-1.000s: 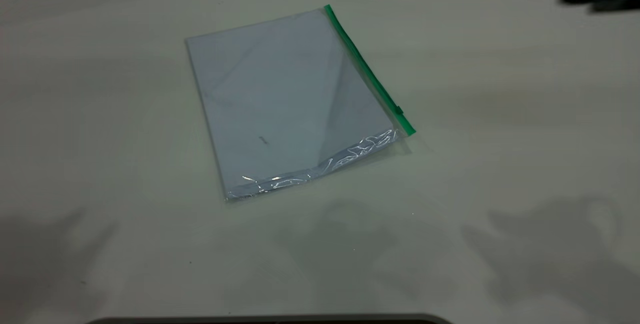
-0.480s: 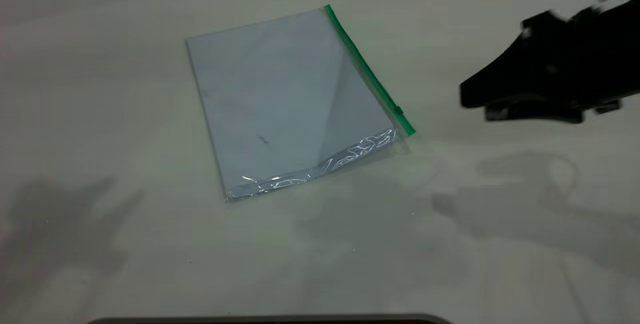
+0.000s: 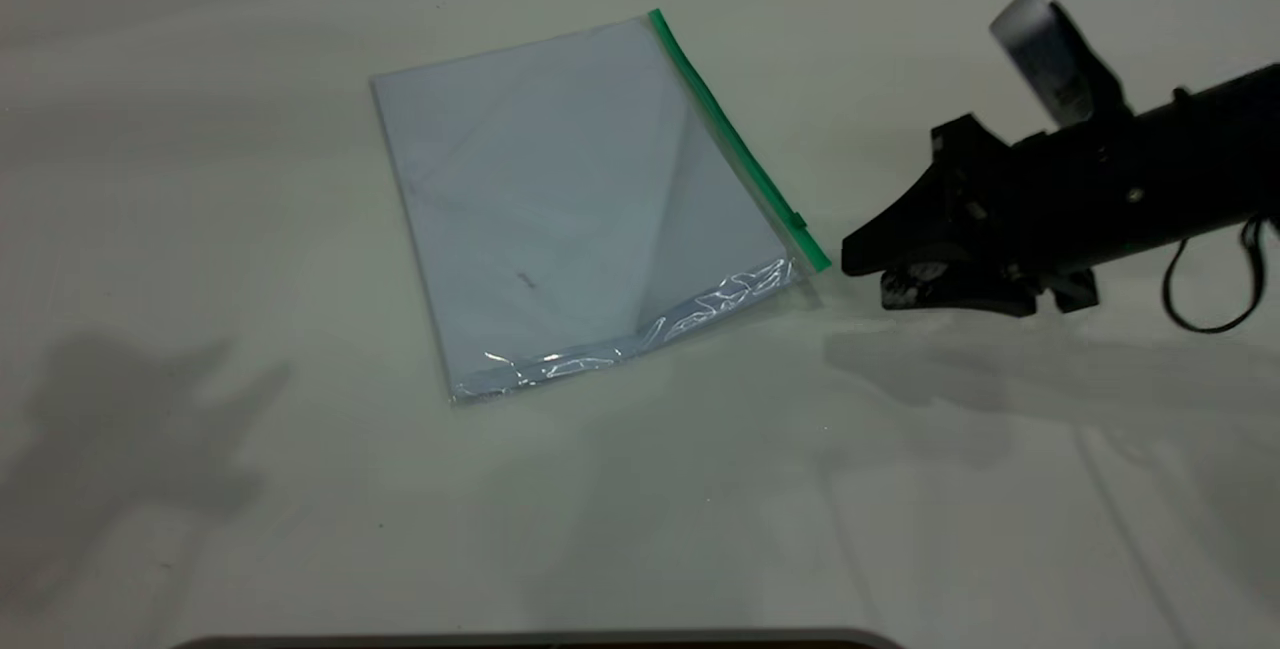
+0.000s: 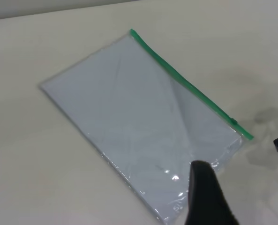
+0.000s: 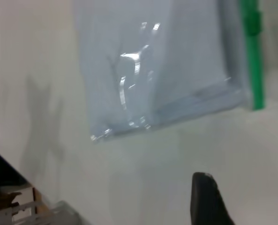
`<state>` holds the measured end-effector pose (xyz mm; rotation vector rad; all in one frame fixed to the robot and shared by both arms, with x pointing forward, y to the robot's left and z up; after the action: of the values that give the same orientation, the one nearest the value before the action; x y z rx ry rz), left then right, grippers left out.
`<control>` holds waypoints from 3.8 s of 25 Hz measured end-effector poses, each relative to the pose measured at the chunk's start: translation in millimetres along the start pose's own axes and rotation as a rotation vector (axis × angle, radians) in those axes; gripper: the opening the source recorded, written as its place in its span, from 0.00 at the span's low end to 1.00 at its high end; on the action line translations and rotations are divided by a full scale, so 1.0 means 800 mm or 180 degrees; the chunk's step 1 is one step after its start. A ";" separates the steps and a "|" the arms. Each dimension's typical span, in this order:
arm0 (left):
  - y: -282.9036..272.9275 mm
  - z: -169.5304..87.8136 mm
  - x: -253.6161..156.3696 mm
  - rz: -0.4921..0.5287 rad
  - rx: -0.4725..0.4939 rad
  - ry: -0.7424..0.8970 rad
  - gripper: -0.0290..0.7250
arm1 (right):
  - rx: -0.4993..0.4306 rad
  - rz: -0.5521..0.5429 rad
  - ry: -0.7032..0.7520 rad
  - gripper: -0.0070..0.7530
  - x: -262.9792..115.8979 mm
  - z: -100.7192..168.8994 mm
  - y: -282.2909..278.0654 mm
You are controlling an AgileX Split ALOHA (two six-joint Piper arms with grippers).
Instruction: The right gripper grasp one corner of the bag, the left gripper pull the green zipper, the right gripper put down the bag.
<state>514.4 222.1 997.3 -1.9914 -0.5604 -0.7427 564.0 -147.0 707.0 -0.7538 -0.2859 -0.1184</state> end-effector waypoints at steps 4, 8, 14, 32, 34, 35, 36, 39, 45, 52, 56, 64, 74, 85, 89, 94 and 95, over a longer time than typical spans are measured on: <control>0.000 0.002 0.003 -0.0032 0.0024 -0.0004 0.66 | 0.0032 0.0056 -0.0027 0.58 0.007 -0.001 0.027; 0.000 0.002 0.003 -0.0041 0.0027 -0.0005 0.66 | -0.0052 0.0107 -0.0108 0.58 0.017 0.004 0.053; 0.000 0.002 0.003 -0.0041 0.0027 -0.0005 0.66 | -0.0229 0.0035 -0.0003 0.58 0.040 0.001 0.065; 0.000 0.002 0.004 -0.0048 0.0033 -0.0003 0.66 | -0.0304 0.0046 -0.0110 0.30 0.049 0.017 0.084; 0.000 0.002 0.004 -0.0048 0.0033 -0.0003 0.66 | -0.0290 0.0045 -0.0127 0.14 0.049 0.019 0.084; 0.000 0.002 0.004 -0.0048 0.0033 -0.0003 0.66 | -0.0243 0.0046 -0.0141 0.07 0.049 0.022 0.084; 0.000 0.002 0.004 -0.0048 0.0033 -0.0003 0.66 | -0.0163 0.0050 -0.0158 0.06 0.049 0.027 0.085; 0.000 0.002 0.004 -0.0048 0.0033 -0.0003 0.66 | 0.0149 0.0188 -0.0349 0.05 0.040 0.050 0.083; 0.000 0.005 0.007 -0.0086 0.0072 0.0030 0.66 | 0.0106 0.1200 -0.1331 0.05 0.005 0.061 0.019; 0.015 0.013 0.014 -0.0099 0.0058 -0.0088 0.66 | -0.0954 0.0174 -0.1495 0.05 0.170 0.027 -0.074; 0.043 0.002 0.037 -0.0102 -0.0136 0.0031 0.66 | -0.0695 0.0137 -0.1868 0.05 0.172 0.079 -0.043; 0.139 -0.017 0.047 0.0213 -0.0476 0.0468 0.66 | -0.0334 0.0293 -0.2534 0.05 0.141 0.143 0.006; 0.255 -0.058 0.024 0.0664 -0.1133 0.1170 0.66 | -0.0295 0.0340 -0.2625 0.05 0.142 0.120 -0.004; 0.321 -0.070 -0.018 0.1325 -0.2162 0.1452 0.62 | 0.0398 0.0525 -0.2734 0.05 0.110 0.158 -0.001; 0.319 -0.078 -0.012 0.1423 -0.2374 0.1558 0.62 | 0.0404 0.0518 -0.2733 0.05 0.110 0.159 -0.001; 0.316 -0.093 -0.012 0.1475 -0.2481 0.1710 0.62 | 0.0410 0.0503 -0.2726 0.05 0.111 0.160 -0.001; 0.318 -0.097 -0.016 0.1509 -0.2484 0.1751 0.62 | 0.0411 0.0501 -0.2728 0.05 0.111 0.160 -0.001</control>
<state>646.0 30.4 868.0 -2.3151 0.6030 -1.2525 621.3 -59.6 822.4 -0.6621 -1.0343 0.3830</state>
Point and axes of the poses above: a point on each arm's last joint axis where the gripper is mounted, y pointing out along that axis toward the gripper, z along the wrist's bending axis when the last joint is at zero, x = y × z, the point moved 9 cm from there along y, pointing out along that axis toward the gripper, and after that the axes turned 11 degrees about -y, right-handed, at the moved point
